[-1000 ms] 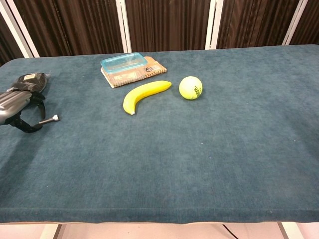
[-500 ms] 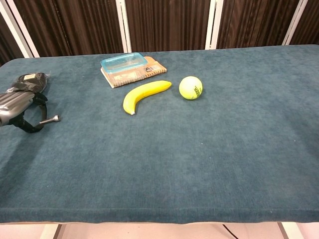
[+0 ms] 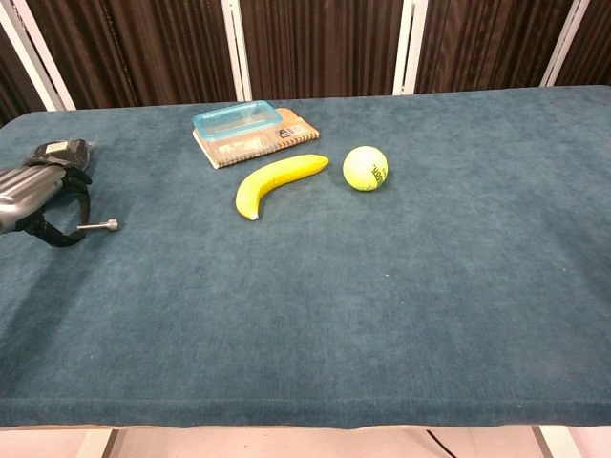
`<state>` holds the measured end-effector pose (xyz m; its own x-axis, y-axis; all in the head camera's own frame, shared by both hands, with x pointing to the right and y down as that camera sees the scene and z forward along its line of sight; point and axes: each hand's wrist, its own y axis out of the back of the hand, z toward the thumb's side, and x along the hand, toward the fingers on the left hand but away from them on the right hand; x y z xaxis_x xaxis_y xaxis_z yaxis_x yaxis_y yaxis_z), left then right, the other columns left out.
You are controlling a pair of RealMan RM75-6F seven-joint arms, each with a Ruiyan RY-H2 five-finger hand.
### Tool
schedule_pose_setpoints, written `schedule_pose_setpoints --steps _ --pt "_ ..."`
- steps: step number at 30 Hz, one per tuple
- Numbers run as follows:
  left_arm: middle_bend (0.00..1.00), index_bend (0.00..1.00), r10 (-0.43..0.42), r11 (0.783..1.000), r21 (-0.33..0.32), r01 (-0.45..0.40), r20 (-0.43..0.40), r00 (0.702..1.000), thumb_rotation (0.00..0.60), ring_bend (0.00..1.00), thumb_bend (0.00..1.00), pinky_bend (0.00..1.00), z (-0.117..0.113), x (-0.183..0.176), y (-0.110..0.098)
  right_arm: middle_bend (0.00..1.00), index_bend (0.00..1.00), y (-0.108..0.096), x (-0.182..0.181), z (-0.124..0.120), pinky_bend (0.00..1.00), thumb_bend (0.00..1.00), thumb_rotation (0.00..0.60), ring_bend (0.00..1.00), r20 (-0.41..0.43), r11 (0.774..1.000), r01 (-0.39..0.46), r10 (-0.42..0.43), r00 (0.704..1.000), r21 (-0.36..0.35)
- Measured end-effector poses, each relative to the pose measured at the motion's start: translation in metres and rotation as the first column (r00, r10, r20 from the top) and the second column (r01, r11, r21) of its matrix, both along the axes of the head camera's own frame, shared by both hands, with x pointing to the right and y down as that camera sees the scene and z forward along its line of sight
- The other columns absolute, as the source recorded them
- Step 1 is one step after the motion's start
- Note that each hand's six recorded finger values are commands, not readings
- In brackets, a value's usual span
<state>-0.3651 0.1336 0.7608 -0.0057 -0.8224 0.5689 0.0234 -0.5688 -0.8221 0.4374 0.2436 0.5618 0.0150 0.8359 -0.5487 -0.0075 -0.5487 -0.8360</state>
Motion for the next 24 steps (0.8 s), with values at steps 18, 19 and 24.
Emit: schedule_pose_setpoints --steps 18,19,24 --pt "0.17 0.59 0.015 1.0 0.021 -0.014 -0.036 0.999 0.6 0.08 0.33 0.04 -0.018 0.018 -0.018 0.0 0.0 -0.001 0.0 0.001 0.01 0.29 0.6 0.0 -0.001 1.0 -0.001 0.001 1.0 -0.003" --pt "0.17 0.59 0.013 1.0 0.018 -0.012 -0.038 0.999 0.6 0.08 0.33 0.04 -0.018 0.018 -0.019 0.0 0.0 -0.001 0.0 0.001 0.01 0.29 0.6 0.0 -0.001 1.0 -0.002 0.002 1.0 -0.003" --pt "0.17 0.58 0.005 1.0 0.0 -0.005 -0.042 0.999 0.6 0.08 0.33 0.04 -0.017 0.02 -0.024 0.0 0.0 -0.001 0.001 0.001 0.01 0.29 0.6 0.0 -0.002 1.0 -0.003 0.003 1.0 -0.001"
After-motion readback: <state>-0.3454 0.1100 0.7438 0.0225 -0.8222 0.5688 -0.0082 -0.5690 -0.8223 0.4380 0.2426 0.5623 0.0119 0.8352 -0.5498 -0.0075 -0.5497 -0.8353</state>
